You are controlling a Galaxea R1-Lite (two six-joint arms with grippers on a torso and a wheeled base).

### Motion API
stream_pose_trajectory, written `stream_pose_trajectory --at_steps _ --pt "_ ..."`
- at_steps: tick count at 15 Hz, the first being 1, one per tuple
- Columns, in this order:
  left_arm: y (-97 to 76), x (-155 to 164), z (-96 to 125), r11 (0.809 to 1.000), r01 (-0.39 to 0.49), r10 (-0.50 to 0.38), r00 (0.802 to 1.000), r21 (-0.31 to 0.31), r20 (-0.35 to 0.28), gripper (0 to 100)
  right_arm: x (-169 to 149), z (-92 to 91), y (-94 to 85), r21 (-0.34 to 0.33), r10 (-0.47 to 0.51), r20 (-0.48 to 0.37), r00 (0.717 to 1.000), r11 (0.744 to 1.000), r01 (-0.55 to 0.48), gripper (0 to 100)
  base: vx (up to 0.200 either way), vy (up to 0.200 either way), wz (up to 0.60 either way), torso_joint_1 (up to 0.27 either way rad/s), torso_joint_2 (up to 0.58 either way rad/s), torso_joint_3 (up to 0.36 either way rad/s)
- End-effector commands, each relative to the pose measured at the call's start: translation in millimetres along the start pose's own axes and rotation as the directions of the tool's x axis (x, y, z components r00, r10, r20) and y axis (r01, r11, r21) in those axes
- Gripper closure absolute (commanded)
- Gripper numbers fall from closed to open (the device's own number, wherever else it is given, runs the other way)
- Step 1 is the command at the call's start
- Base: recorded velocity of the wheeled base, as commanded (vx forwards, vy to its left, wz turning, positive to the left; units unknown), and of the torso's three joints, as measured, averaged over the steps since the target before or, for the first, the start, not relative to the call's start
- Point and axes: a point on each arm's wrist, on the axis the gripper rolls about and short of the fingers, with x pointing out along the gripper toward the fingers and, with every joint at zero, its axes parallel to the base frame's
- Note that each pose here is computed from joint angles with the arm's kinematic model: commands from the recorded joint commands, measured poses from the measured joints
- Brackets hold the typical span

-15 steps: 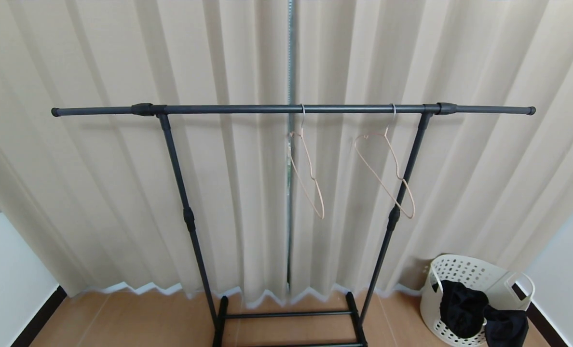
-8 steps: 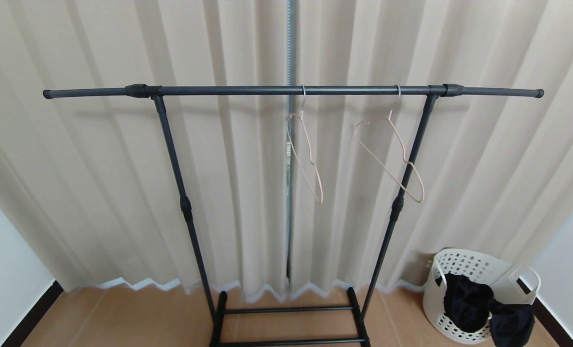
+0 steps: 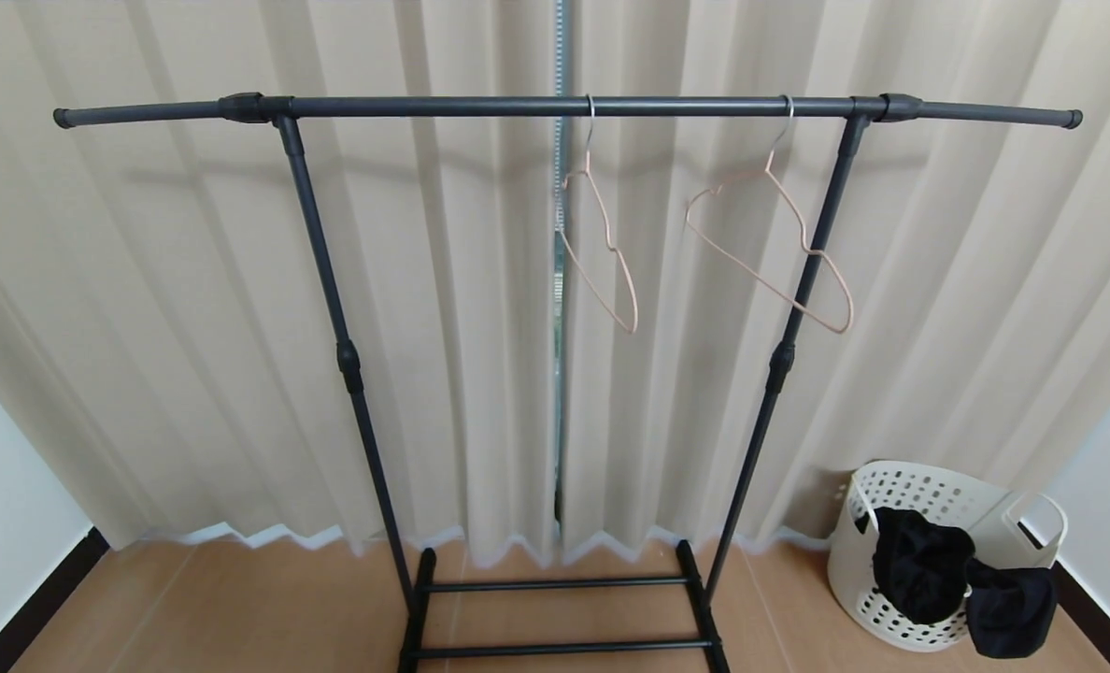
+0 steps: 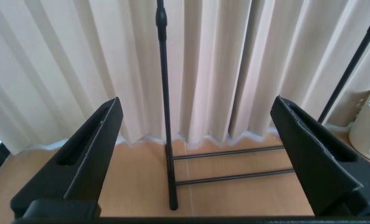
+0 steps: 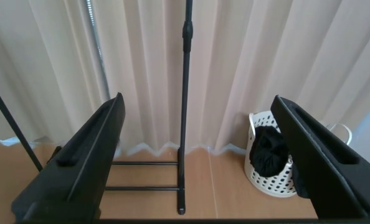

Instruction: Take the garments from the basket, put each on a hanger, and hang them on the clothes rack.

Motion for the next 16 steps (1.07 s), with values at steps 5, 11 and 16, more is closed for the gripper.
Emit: stream_pose_trajectory --at_steps 5,11,16 --pt "0.0 0.1 0.0 1.0 0.0 0.0 1.0 0.0 0.0 0 0.1 0.1 0.0 0.0 0.0 -0.001 1.0 1.0 0.0 0 0.0 0.0 0.0 -0.173 0.51 0.331" --pt "0.0 0.1 0.0 1.0 0.0 0.0 1.0 0.0 0.0 0 0.1 0.1 0.0 0.002 0.0 -0.001 1.0 1.0 0.0 0 0.0 0.0 0.0 -0.136 0.48 0.34" --pt "0.0 0.1 0.0 1.0 0.0 0.0 1.0 0.0 0.0 0 0.1 0.1 0.0 0.003 0.0 -0.001 1.0 1.0 0.0 0 0.0 0.0 0.0 -0.073 0.46 0.373"
